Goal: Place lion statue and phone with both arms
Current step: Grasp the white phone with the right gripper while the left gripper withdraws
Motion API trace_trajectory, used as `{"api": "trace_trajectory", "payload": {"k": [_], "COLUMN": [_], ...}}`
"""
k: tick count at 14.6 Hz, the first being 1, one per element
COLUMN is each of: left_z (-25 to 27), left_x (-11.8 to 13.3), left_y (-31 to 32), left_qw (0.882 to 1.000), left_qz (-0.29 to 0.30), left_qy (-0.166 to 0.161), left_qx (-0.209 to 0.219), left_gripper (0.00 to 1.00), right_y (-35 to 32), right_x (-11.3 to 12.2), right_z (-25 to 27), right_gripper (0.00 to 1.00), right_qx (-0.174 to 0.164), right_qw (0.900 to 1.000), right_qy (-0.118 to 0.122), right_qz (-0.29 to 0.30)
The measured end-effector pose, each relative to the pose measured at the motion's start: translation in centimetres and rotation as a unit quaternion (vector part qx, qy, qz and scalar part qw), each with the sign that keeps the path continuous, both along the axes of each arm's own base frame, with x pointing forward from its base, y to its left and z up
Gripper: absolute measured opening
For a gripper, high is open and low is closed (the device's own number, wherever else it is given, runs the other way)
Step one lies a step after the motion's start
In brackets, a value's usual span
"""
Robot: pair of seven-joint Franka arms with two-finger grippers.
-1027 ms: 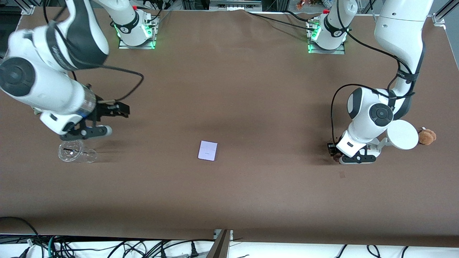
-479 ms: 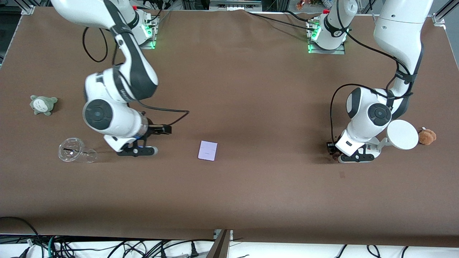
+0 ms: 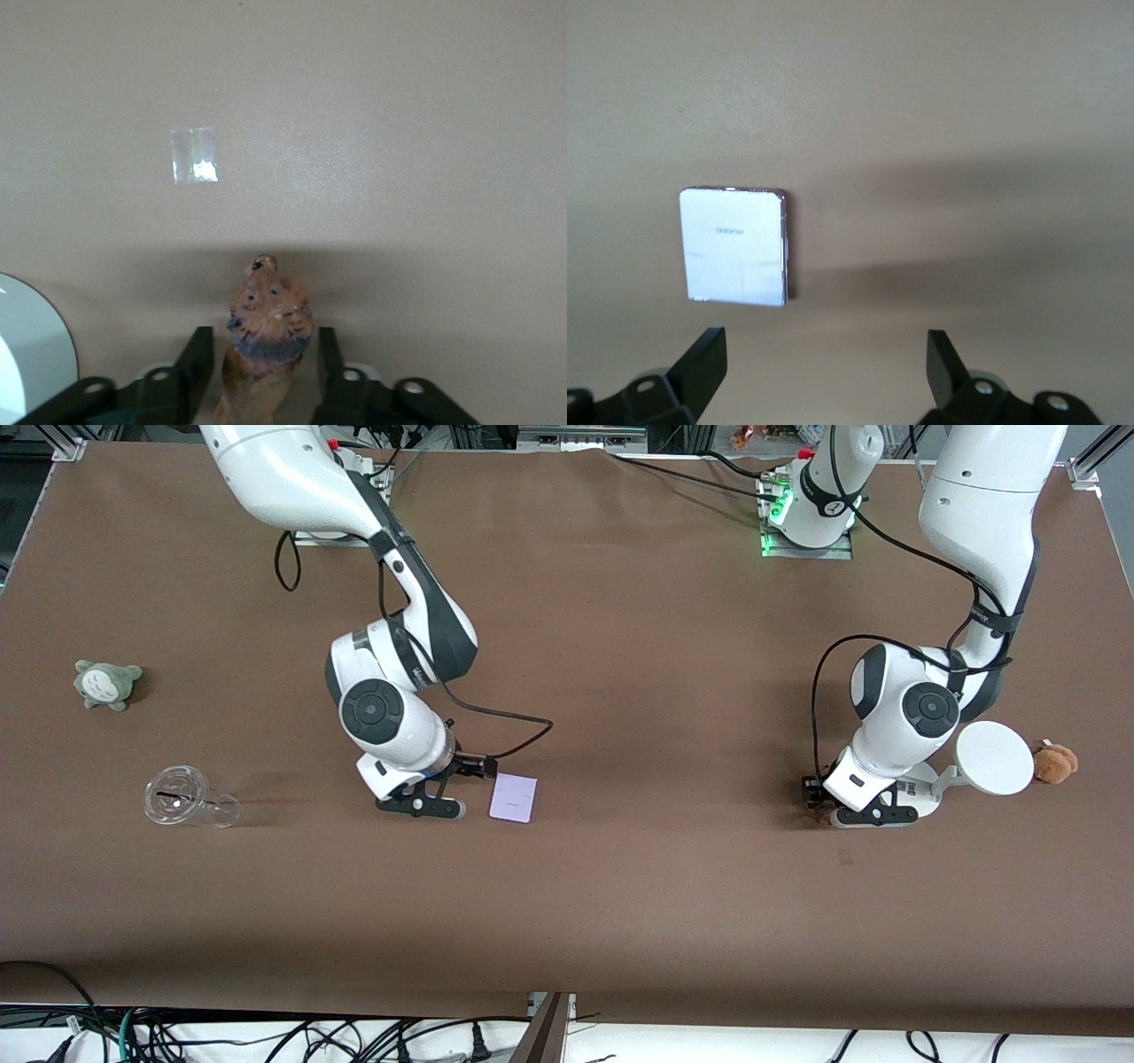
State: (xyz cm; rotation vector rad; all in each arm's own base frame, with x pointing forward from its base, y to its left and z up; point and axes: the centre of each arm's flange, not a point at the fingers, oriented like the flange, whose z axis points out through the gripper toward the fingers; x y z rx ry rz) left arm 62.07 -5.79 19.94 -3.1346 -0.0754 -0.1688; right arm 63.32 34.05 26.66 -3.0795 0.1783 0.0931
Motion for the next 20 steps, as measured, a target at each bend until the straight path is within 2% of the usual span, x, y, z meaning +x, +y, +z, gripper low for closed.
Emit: {"api": "trace_trajectory", "payload": {"k": [4,5,8,11,15,20], "left_z": [0.2,0.6,4.3,11.2,23.0,31.1], "left_x": [0.1,0.3,0.4,-0.1,-3.2,-6.1], "left_y": [0.0,0.0,-1.0,-1.9,-1.3,1.5], "left_qw": [1.0,1.0,1.0,1.0,1.0,0.999], "left_qz": [0.006,0.006,0.0,-0.008,-0.006,0.001], "left_qy": [-0.003,-0.006,-0.002,0.006,0.02,0.045], "left_qx": [-0.005,-0.006,-0.009,-0.009,-0.002,0.004], "left_gripper": [0.96,1.0,1.0,1.0,1.0,1.0], "right_y": [1.3,2.1,5.5,7.3,7.3,7.1], "right_x": [0.2,0.0,-0.7,-0.9,-0.7,-0.5], "right_z": [-3.3,-4.1,-6.1,-7.6,-9.1,-9.8], "right_gripper": [1.0,1.0,1.0,1.0,1.0,0.98], "right_qx": [0.009,0.011,0.016,0.02,0.02,0.019], "right_qw": [1.0,0.999,0.998,0.998,0.997,0.997], "right_qy": [-0.028,-0.033,-0.042,-0.051,-0.057,-0.062], "right_qz": [0.005,0.01,0.033,0.043,0.043,0.045]}}
